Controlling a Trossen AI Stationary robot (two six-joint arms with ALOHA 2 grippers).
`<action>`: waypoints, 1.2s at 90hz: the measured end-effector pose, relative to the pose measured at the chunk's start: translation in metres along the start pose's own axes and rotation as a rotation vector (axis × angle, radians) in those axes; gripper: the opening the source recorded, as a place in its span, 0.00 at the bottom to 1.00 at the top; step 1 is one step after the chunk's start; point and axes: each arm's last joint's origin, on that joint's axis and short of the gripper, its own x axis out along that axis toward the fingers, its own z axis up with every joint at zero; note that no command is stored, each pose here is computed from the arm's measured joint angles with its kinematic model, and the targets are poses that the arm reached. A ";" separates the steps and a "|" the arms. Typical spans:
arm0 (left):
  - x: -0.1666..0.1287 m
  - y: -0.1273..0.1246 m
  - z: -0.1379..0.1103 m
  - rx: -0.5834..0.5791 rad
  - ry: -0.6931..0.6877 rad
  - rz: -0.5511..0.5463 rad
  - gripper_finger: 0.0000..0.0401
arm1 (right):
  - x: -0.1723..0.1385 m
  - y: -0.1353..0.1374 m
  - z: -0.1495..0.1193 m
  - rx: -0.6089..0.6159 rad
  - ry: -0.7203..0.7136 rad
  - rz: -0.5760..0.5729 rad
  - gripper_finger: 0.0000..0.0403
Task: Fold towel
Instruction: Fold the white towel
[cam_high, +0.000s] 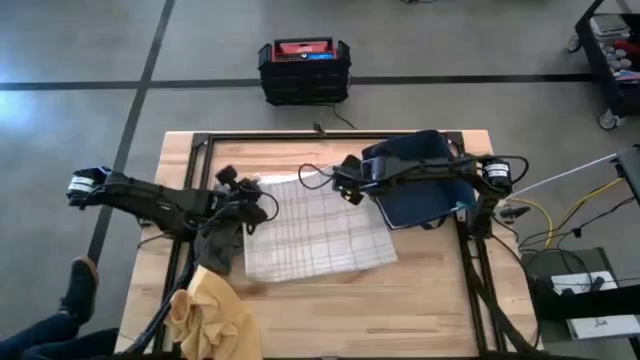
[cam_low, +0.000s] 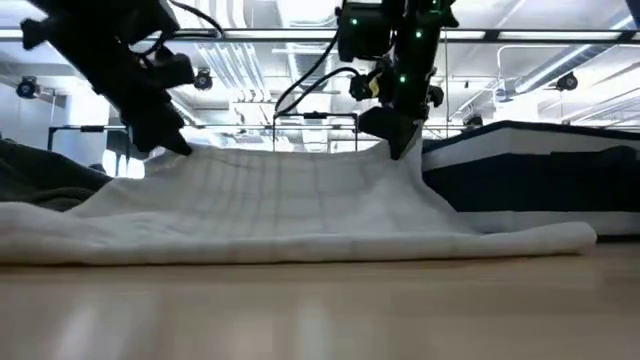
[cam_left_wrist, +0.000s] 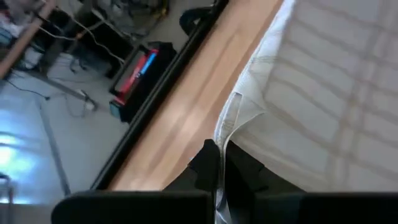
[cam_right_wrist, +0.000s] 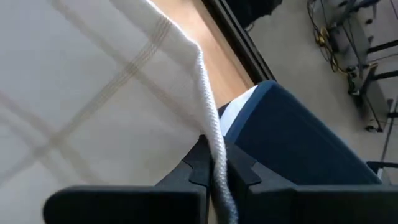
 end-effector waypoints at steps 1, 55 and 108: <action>0.001 0.000 -0.001 0.000 0.001 0.005 0.00 | 0.001 0.000 0.000 0.000 0.001 0.000 0.00; 0.013 0.006 -0.008 0.018 0.032 0.057 0.30 | 0.028 0.004 0.006 0.011 0.025 -0.011 0.19; -0.010 0.022 0.035 -0.053 -0.030 -0.094 0.65 | -0.013 -0.028 0.021 -0.020 -0.011 0.026 0.58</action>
